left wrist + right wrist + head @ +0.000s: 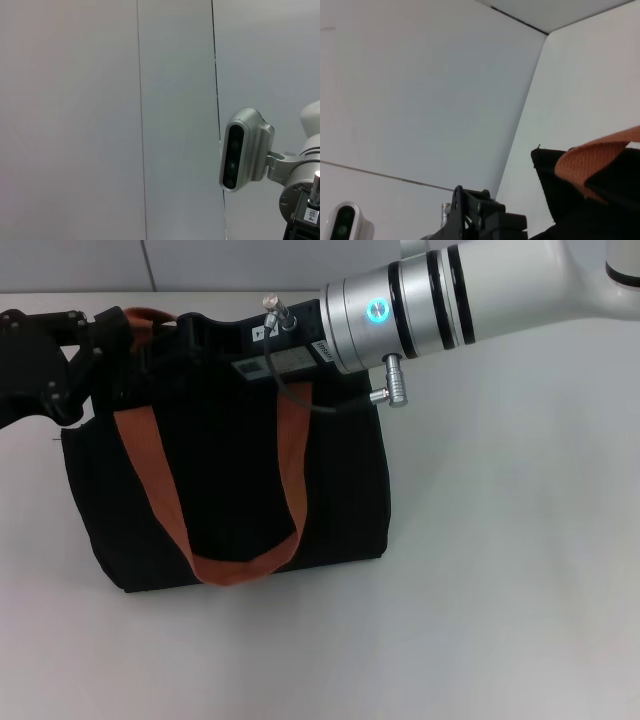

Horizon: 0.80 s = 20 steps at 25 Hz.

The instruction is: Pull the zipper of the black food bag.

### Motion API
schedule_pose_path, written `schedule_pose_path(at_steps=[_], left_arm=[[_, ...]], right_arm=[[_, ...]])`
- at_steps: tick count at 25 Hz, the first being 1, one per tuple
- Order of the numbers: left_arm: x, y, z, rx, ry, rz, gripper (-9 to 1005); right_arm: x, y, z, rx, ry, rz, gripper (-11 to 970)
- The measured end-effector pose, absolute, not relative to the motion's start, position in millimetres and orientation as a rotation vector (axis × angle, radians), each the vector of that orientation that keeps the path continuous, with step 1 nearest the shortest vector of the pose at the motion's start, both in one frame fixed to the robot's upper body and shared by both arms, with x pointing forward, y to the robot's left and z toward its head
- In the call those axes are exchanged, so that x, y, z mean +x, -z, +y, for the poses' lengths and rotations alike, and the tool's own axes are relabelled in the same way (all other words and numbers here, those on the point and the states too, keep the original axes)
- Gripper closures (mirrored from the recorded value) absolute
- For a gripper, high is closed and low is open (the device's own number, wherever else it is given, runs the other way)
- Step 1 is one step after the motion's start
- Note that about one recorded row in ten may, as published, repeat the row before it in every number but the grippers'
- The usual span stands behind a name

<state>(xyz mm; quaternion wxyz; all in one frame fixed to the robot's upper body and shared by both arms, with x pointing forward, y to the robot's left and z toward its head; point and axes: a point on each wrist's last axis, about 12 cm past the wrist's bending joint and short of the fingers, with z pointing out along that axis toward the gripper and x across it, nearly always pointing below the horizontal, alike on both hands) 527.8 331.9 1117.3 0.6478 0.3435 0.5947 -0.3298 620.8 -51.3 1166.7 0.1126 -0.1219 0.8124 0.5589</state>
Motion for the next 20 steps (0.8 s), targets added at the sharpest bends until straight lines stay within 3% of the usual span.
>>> schedule_pose_path(at_steps=[20], left_arm=[[532.0, -1115.5, 329.5, 0.772, 0.734, 1.370, 970]], right_arm=[[619.0, -1164.4, -47.5, -0.360, -1.630, 2.388, 617]])
